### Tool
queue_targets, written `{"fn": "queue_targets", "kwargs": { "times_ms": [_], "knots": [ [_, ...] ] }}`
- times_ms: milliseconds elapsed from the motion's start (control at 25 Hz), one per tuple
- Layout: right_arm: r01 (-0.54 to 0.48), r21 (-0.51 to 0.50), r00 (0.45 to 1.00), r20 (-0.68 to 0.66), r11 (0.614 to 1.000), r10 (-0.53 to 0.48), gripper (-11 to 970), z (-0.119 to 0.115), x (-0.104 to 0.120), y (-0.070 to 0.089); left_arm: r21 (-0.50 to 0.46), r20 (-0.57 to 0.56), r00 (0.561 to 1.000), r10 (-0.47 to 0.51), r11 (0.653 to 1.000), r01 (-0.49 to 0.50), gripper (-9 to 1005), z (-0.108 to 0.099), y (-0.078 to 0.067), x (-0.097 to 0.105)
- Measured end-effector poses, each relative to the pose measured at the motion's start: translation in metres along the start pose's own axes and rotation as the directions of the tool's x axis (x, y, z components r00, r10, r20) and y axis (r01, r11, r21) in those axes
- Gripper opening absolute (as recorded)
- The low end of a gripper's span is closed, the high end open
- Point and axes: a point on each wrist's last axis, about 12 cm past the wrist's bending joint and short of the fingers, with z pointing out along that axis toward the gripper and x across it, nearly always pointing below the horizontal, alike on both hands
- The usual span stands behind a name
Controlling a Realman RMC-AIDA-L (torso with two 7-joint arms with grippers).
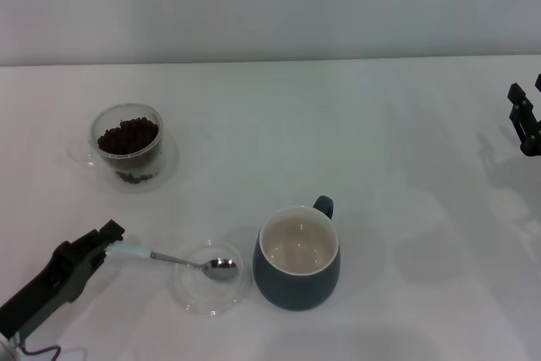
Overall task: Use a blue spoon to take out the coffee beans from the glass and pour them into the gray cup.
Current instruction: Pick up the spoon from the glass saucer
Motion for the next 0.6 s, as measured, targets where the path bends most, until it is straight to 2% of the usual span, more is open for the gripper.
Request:
{"fn": "queue_targets", "kwargs": {
  "times_ms": [280, 600],
  "knots": [
    [0.0, 0.001, 1.0, -0.006, 1.0, 0.0, 386, 0.0, 0.001, 0.0, 0.052, 0.001, 0.999, 0.041, 0.998, -0.041, 136, -0.002, -0.007, -0.005],
    [0.0, 0.001, 1.0, -0.005, 1.0, 0.0, 386, 0.001, 0.0, 0.0, 0.073, 0.084, 0.987, 0.138, 0.987, -0.144, 137, -0.028, -0.011, -0.025]
  ]
}}
